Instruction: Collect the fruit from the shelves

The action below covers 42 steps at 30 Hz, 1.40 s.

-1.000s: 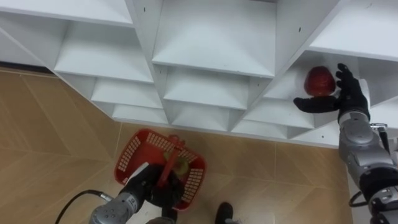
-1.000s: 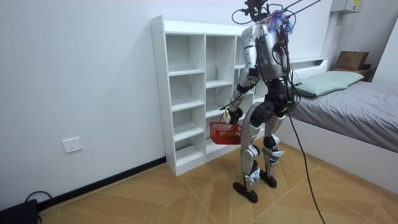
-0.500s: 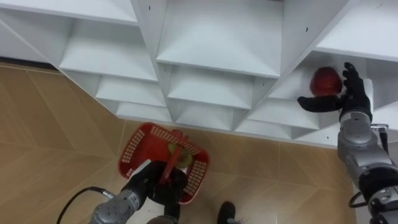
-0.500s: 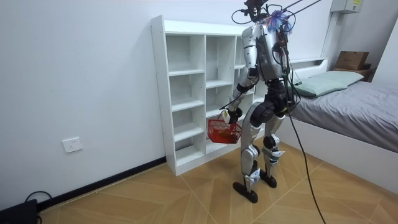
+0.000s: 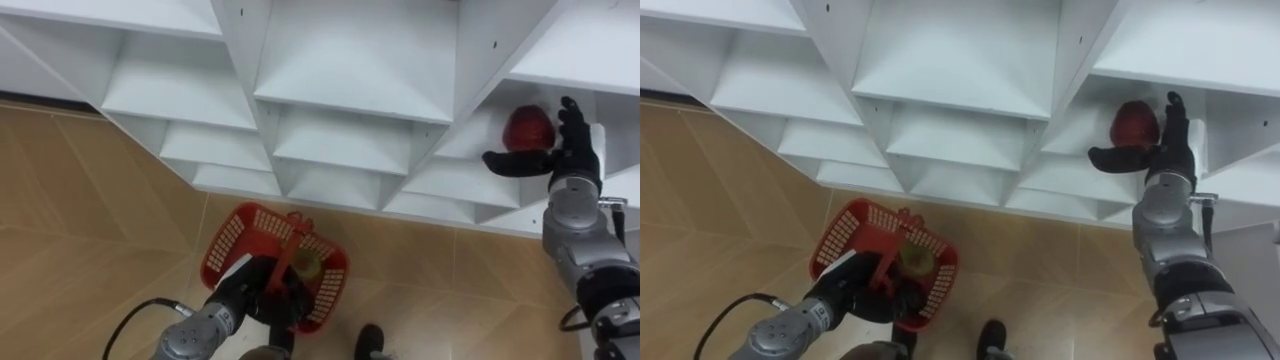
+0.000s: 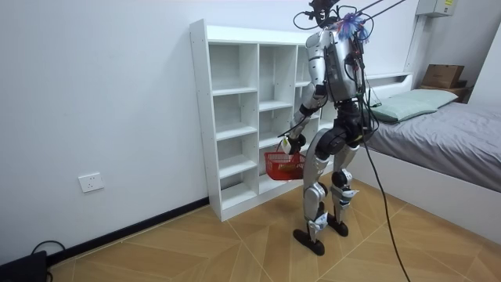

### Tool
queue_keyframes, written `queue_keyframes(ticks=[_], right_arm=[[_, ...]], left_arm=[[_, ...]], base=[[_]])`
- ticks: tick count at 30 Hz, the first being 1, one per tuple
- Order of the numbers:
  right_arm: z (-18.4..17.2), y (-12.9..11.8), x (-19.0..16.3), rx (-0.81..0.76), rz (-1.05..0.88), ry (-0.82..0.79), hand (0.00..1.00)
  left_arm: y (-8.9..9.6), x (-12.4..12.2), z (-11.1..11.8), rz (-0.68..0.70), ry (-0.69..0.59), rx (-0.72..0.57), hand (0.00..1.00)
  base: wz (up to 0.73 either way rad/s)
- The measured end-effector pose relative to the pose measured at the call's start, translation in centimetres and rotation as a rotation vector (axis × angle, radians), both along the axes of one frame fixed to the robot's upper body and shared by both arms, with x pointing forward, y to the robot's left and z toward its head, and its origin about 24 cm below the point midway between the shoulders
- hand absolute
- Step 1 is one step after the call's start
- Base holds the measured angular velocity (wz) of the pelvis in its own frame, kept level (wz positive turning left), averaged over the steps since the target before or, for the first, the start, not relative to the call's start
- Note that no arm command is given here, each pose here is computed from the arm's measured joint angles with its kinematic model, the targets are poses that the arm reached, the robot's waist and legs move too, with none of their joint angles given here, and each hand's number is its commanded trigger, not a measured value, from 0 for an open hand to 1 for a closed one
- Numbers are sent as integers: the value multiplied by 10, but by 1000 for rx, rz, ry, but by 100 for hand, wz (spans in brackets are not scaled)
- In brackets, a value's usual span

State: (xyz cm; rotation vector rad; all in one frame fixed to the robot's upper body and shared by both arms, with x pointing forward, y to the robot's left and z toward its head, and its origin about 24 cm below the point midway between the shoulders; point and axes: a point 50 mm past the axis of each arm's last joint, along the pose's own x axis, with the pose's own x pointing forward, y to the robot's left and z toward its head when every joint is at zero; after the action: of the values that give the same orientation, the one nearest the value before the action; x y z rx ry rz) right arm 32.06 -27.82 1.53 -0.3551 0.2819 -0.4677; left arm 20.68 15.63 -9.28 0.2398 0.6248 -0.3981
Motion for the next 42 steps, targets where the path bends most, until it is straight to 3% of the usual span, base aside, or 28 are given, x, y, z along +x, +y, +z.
queue_keyframes(ticks=[10, 42], right_arm=[[11, -8, 2, -24, -68, -49, 100], [10, 15, 9, 11, 44, -60, 100]], left_arm=[[0, 0, 0, 1, 1, 0, 100], [0, 0, 0, 4, -1, 1, 100]], base=[[0], [0]])
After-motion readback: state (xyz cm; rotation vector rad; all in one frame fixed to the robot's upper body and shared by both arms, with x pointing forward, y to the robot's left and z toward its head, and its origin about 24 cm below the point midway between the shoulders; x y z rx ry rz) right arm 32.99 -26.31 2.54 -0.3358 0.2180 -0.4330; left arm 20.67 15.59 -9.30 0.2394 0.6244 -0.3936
